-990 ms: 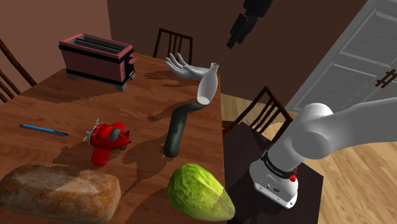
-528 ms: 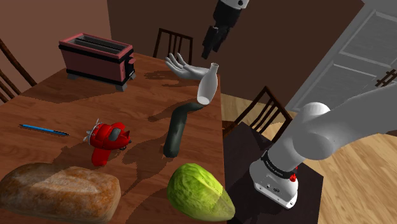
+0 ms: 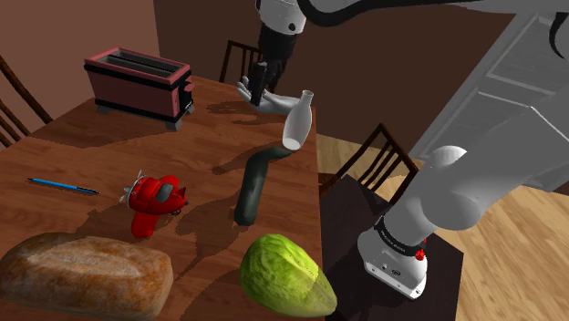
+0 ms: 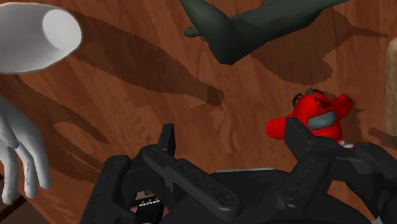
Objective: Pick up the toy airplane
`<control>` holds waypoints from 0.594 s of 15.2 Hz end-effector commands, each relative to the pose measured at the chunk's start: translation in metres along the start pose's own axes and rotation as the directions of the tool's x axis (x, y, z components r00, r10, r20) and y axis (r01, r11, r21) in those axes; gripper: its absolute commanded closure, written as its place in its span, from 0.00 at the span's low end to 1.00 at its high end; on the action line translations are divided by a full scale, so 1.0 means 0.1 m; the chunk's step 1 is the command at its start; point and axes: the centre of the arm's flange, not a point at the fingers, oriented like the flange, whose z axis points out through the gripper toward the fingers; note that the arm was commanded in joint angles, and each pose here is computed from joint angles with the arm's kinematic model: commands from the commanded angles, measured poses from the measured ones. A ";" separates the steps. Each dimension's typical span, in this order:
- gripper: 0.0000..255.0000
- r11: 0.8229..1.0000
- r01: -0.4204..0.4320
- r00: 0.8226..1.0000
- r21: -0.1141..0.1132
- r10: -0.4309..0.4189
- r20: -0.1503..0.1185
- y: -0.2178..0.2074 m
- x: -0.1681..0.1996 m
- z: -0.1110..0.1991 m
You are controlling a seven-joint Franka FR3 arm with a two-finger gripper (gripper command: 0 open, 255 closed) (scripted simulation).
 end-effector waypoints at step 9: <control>0.00 0.992 0.126 0.990 -0.010 -0.125 0.061 -0.91 0.70 0.75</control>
